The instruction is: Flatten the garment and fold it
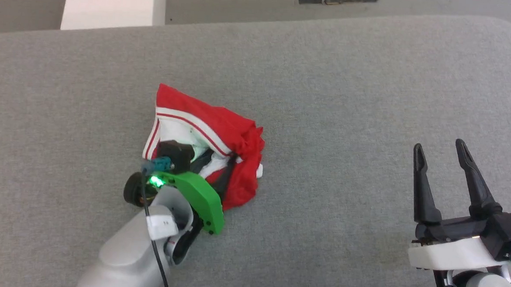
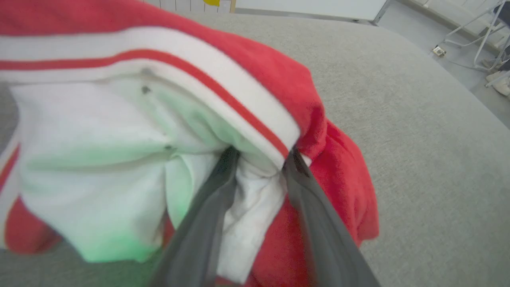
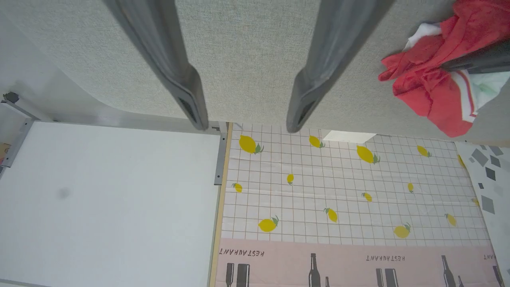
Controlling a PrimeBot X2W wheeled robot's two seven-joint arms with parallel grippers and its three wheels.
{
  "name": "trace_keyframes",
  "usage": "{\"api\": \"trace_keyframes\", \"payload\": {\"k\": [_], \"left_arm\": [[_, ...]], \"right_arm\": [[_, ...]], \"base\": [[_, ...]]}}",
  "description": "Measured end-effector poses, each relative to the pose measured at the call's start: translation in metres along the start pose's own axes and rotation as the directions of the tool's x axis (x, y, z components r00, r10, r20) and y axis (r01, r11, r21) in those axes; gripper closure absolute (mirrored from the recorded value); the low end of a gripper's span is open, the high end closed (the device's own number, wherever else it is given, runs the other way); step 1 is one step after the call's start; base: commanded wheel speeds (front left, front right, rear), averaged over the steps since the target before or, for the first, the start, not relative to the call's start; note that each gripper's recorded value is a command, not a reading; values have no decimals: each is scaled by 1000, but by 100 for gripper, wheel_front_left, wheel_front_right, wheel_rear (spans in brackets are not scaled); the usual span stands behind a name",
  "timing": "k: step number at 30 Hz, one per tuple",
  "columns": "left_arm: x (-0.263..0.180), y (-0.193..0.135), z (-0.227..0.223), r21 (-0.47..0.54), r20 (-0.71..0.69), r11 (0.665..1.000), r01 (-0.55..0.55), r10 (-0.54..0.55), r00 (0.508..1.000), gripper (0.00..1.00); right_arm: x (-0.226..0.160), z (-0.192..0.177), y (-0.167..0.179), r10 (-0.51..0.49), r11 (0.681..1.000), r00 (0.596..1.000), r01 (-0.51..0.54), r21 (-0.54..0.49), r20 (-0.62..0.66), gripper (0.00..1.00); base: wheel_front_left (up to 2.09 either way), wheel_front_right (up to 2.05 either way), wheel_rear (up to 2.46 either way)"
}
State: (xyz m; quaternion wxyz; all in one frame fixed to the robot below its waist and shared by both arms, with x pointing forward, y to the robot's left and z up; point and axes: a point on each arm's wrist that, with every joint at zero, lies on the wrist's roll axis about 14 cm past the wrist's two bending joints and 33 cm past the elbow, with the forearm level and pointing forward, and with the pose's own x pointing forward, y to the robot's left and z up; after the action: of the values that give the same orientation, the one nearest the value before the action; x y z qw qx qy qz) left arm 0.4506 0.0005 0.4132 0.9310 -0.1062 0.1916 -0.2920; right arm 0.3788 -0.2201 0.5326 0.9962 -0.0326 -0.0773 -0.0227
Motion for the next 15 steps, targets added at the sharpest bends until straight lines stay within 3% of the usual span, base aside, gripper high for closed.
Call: {"api": "trace_keyframes", "payload": {"k": [6,10,15], "left_arm": [[-1,-6,8,0,65,1000,5,-5,998,0],[-11,-5,40,31,167,999,-6,1,986,0],[-53,17,97,83,349,988,-127,91,933,0]], "right_arm": [[-1,0,2,4,1000,1000,-4,5,-1,0],[-4,2,7,18,1000,1000,-18,15,6,0],[-7,8,18,50,998,998,-51,43,24,0]], "base": [[0,0,0],[0,0,0],[0,0,0]]}}
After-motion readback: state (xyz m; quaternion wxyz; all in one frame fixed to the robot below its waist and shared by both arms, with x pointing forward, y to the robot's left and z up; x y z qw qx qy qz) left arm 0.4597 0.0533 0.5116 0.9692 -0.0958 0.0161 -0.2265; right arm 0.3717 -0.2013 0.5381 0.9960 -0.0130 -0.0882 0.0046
